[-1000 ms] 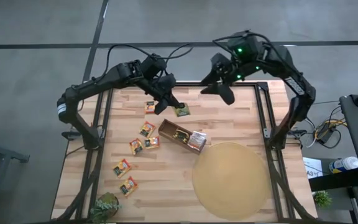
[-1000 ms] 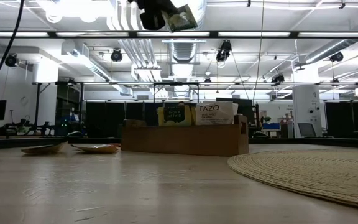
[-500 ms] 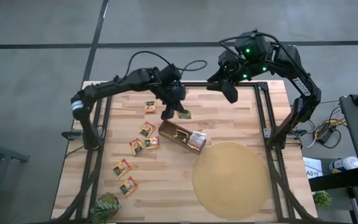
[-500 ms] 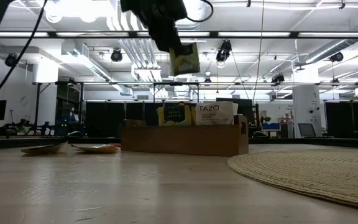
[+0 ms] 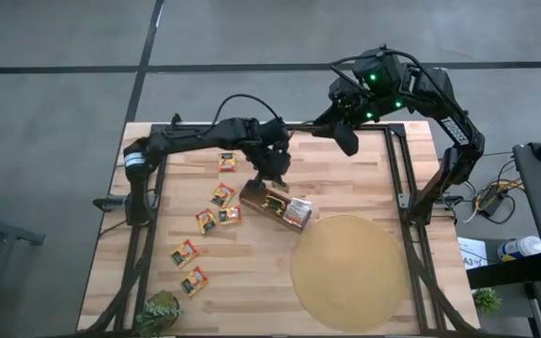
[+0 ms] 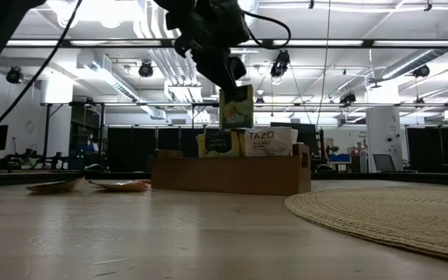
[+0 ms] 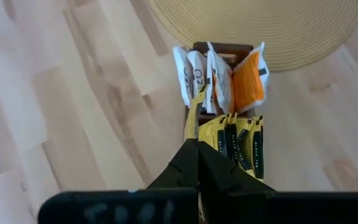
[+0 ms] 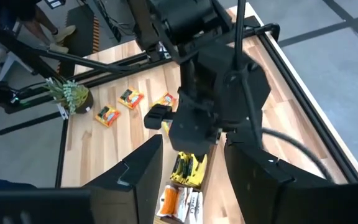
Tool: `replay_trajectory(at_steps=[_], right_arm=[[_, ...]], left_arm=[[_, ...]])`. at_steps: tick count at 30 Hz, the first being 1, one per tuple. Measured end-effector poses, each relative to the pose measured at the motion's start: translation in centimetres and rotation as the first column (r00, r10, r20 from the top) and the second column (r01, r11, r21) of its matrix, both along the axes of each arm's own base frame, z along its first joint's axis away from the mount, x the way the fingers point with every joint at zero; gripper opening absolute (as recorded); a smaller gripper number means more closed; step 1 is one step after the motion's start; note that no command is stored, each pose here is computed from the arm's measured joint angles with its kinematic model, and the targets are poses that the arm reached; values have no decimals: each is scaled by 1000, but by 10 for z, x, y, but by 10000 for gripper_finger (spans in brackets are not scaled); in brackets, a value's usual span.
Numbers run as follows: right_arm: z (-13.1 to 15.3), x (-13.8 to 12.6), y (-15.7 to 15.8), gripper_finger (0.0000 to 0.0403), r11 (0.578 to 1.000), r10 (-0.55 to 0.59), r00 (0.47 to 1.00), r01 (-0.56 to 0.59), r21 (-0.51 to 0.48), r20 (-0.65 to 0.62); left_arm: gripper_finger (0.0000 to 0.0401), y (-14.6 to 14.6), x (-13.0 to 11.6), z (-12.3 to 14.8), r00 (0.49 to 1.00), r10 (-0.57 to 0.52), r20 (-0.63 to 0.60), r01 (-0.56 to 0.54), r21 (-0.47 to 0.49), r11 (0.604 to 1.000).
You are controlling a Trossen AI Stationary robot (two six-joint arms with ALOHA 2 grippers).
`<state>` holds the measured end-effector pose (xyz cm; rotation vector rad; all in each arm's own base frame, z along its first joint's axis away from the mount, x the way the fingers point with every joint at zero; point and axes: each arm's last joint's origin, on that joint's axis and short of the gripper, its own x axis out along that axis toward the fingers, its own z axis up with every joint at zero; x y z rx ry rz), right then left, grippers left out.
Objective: Pick & Place Tea
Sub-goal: Put the yellow tea bag into the middle section of the wooden organizer
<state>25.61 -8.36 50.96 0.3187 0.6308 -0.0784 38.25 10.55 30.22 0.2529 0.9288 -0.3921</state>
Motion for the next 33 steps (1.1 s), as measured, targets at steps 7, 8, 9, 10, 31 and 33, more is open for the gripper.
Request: replay_trajectory(at_steps=[7, 8, 9, 10, 31, 33], right_arm=[[-1, 1, 0, 169, 1000, 2, 1000, -2, -5, -4], [-1, 1, 0, 169, 1000, 3, 1000, -3, -6, -4], [-1, 1, 0, 169, 1000, 3, 1000, -3, -6, -4], [-1, 1, 0, 169, 1000, 2, 1000, -2, -5, -5], [-1, 1, -1, 169, 1000, 1, 1000, -2, -2, -6], [-1, 1, -1, 169, 1000, 2, 1000, -2, -2, -6]], left_arm=[[0, -7, 6, -20, 998, -28, -58, 29, 7, 1000], [0, -9, 6, -24, 997, -33, -69, 33, 5, 999], [0, -10, 6, -28, 997, -36, -73, 36, 4, 999], [0, -11, 6, -31, 997, -38, -74, 38, 4, 999], [0, -18, 9, -71, 998, -55, -37, 55, 6, 998], [0, -18, 8, -72, 998, -54, -37, 54, 6, 998]])
